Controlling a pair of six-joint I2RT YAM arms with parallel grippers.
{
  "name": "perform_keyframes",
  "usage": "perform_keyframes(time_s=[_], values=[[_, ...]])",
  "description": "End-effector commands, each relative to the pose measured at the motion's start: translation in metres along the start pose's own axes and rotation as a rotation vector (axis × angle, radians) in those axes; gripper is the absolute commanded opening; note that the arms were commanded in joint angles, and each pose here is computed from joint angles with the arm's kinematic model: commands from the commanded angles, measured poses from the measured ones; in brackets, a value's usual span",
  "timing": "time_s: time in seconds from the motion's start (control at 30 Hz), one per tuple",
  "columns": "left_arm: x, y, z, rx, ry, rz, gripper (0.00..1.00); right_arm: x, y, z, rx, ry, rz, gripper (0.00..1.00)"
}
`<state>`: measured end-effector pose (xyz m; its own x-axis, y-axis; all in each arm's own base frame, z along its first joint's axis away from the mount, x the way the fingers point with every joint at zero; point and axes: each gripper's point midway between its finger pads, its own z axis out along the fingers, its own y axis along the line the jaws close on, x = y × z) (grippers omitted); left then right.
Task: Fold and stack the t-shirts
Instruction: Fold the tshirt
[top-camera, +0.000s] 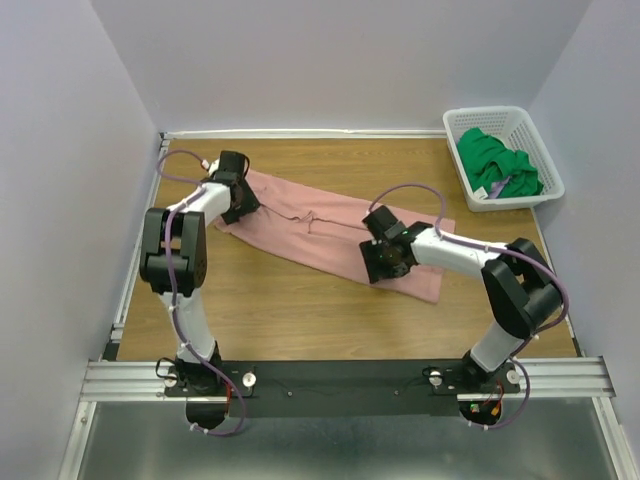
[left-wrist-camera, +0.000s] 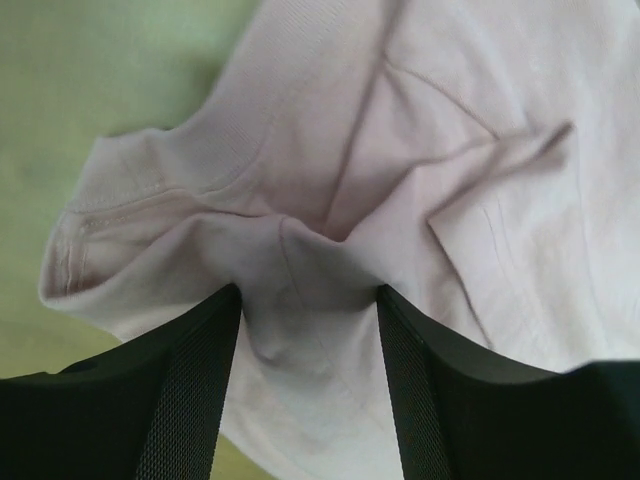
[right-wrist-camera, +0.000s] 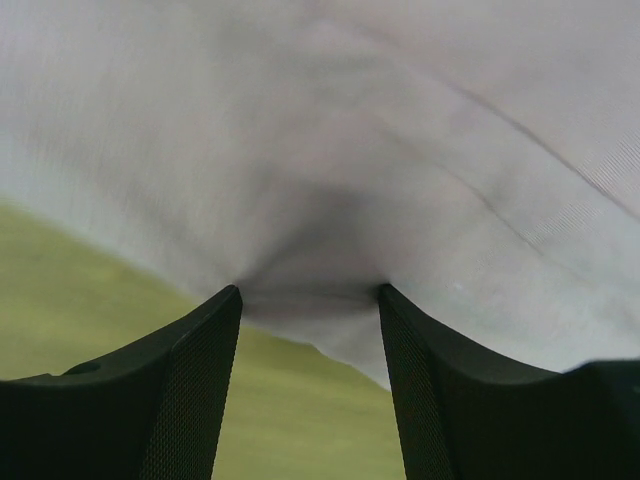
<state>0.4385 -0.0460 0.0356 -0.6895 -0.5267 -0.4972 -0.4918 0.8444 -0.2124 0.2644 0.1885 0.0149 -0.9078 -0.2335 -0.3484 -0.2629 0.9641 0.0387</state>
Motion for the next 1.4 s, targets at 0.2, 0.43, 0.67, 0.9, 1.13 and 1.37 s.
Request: perform_keyframes(time_s=[0.2,0.43,0.67,0.9,1.13,1.37], values=[[-0.072,-0.029,0.062,-0.093,-0.018,0.175,0.69,0.126,0.176,-0.034,-0.286,0.37,-0.26,0.65],[-0.131,-0.065,0.049,-0.016,-0.16,0.196,0.81,0.086,0.241,-0.037,-0.361,0.273,-0.406,0.7],[-0.164,-0.06,-0.061,0.029,-0.337,0.089,0.97,0.06,0.198,-0.061,-0.224,0.151,-0.44,0.87],[-0.095,-0.071,-0.109,0.159,-0.301,0.028,0.97,0.051,0.132,-0.077,-0.139,0.098,-0.401,0.99],[0.006,-0.086,-0.082,0.215,-0.134,0.099,0.99,0.056,0.105,-0.072,-0.152,0.129,-0.411,1.0],[0.022,-0.092,-0.048,0.167,-0.089,0.134,0.99,0.069,0.114,-0.054,-0.193,0.168,-0.381,1.0]])
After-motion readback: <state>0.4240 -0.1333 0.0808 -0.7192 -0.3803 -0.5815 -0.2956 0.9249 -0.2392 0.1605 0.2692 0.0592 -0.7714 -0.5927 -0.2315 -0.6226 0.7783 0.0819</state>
